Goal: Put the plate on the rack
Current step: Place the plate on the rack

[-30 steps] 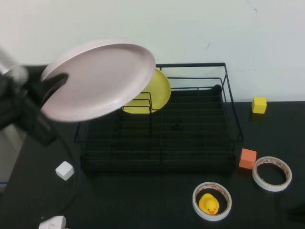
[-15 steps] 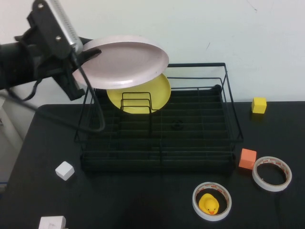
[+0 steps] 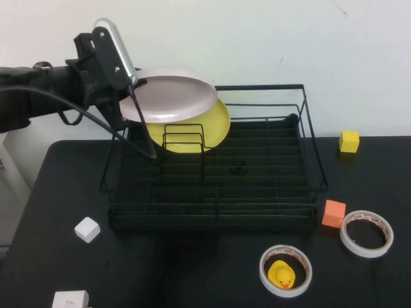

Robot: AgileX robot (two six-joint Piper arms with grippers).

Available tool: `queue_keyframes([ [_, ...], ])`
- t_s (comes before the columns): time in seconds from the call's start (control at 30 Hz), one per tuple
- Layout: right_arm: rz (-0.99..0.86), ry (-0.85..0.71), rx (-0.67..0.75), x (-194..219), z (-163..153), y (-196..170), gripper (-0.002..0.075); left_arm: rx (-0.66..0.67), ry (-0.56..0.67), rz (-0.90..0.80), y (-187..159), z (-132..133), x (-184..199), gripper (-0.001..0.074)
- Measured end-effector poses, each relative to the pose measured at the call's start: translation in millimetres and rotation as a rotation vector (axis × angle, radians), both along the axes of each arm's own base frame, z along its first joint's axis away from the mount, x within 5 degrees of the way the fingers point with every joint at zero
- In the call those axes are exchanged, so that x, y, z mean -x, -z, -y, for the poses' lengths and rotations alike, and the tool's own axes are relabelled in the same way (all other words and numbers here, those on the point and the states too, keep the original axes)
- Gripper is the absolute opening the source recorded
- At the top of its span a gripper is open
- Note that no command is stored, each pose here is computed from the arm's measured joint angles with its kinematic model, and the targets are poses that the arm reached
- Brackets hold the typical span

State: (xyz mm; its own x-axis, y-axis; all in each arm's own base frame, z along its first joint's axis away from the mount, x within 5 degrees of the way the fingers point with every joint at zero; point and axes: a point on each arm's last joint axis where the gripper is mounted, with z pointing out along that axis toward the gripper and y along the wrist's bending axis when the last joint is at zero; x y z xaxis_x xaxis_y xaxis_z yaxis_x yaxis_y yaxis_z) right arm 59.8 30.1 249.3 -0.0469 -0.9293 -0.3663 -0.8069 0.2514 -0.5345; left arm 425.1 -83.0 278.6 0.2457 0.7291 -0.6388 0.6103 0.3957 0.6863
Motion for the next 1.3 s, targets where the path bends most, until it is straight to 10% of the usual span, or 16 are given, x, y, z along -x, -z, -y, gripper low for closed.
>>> queue_keyframes([
  [1.17, 0.201, 0.231, -0.13, 7, 28, -8, -0.0002, -0.179, -0.019, 0.006, 64, 50, -27, 0.0095],
  [1.3, 0.198, 0.239, -0.138, 7, 28, -8, -0.0002, -0.179, -0.015, -0.003, 69, 50, -27, 0.0232],
])
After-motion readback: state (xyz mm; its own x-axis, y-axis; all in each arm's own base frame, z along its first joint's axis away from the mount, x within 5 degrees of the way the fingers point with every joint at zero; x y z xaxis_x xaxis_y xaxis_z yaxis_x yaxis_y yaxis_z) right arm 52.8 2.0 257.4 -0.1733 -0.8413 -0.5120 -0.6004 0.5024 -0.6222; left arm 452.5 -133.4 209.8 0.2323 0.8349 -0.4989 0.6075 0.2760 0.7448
